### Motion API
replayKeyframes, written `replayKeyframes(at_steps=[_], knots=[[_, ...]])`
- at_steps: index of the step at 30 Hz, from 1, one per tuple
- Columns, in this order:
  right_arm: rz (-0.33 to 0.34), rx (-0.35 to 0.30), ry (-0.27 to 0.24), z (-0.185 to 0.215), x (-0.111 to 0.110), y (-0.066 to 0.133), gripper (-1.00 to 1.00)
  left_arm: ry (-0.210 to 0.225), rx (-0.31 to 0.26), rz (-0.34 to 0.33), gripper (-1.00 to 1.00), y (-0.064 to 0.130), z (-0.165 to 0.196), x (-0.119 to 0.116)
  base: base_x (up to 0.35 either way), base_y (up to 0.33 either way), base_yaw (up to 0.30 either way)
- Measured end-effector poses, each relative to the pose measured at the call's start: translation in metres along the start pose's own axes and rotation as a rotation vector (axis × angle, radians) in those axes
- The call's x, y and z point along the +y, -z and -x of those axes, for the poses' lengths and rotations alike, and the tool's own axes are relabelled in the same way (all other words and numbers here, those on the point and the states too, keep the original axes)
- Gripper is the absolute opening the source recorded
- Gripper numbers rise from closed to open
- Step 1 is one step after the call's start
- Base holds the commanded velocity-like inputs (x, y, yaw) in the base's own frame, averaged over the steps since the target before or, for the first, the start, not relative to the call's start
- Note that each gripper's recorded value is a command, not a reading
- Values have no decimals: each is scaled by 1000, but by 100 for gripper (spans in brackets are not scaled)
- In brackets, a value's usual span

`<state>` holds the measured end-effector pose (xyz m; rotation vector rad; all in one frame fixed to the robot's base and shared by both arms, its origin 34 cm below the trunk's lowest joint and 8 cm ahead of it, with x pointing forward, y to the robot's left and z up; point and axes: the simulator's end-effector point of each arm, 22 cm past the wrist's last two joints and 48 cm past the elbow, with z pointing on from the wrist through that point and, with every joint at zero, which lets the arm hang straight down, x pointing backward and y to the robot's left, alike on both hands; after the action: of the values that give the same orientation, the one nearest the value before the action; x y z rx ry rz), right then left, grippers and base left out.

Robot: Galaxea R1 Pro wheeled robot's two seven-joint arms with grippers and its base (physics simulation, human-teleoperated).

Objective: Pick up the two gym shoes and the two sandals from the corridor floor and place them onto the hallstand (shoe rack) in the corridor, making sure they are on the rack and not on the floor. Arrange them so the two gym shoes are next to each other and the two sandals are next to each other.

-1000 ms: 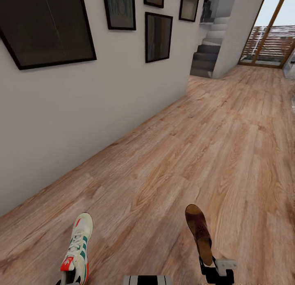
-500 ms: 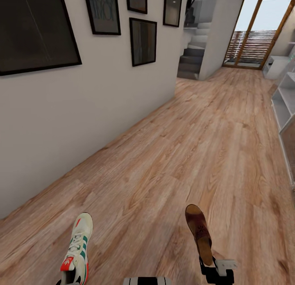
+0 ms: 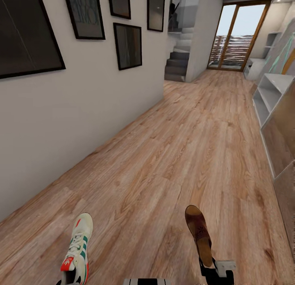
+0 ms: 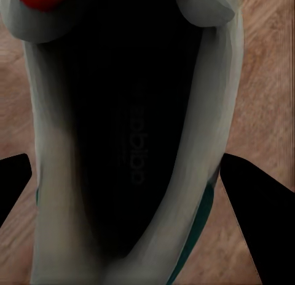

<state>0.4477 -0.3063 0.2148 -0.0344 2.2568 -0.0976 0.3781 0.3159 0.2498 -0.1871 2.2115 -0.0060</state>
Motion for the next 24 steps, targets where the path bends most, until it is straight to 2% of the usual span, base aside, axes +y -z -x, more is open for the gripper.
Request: replayKeyframes(at_steps=[24], knots=[[3, -19, -4, 9, 1, 2, -100, 4, -33, -6, -100, -1, 13, -3, 0, 0, -156]])
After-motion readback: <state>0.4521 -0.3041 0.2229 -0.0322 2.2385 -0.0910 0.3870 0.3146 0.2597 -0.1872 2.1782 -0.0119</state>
